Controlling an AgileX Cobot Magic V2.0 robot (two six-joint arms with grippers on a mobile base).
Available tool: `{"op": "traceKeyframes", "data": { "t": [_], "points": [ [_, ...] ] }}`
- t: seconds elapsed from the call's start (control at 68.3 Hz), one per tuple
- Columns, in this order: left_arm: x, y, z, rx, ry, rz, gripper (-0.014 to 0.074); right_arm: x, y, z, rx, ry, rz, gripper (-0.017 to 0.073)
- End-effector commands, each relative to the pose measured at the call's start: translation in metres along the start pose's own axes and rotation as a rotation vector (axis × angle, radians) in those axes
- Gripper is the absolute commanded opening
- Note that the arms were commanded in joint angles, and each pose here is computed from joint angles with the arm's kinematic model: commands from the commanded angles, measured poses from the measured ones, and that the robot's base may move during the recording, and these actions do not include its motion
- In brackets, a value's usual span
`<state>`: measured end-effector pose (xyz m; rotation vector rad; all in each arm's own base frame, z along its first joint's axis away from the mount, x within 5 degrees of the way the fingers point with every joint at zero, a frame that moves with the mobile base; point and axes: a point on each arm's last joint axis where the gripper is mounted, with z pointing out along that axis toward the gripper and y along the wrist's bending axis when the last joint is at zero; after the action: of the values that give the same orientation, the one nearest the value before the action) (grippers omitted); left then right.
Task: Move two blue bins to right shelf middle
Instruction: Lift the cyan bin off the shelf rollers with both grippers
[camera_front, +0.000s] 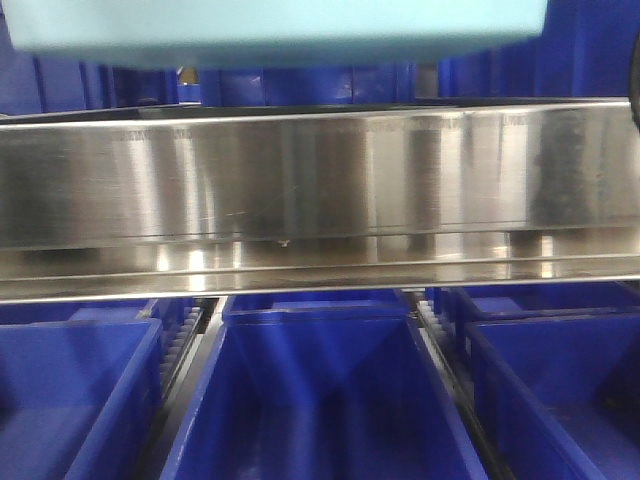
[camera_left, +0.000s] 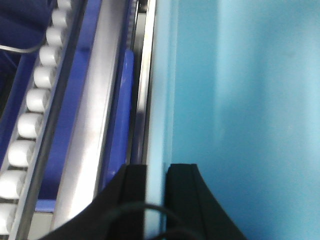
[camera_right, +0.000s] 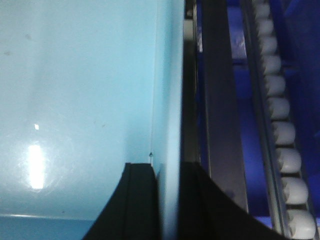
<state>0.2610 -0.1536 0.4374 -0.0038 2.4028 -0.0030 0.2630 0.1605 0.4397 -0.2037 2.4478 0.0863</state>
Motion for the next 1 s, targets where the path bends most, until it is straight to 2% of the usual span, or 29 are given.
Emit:
{"op": "traceKeyframes", "data": {
  "t": [0.0,0.234,0.498,0.761,0.981],
  "points": [
    [-0.014,0.002,-0.022,0.062,-0.12,-0.026,-0.0111,-0.012,-0.002,-0.025,-0.035,-0.136,0.006,-0.0165],
    [-0.025,0.007,-0.036,0.054,-0.191,-0.038,-0.0111,-0.023,-0.006,-0.043,-0.031,-0.213,0.019,-0.0165],
    [-0.026,0.008,-0.038,0.052,-0.2,-0.039,-0.0111,-0.025,-0.008,-0.047,-0.019,-0.233,0.015,-0.0165],
    [-0.031,0.013,-0.039,-0.007,-0.251,-0.019,-0.0111,-0.026,-0.01,-0.047,-0.003,-0.241,0.011,-0.0165],
    [-0.032,0.015,-0.039,-0.026,-0.267,-0.012,-0.0111,-0.026,-0.01,-0.047,-0.003,-0.241,0.011,-0.0165]
  ]
}}
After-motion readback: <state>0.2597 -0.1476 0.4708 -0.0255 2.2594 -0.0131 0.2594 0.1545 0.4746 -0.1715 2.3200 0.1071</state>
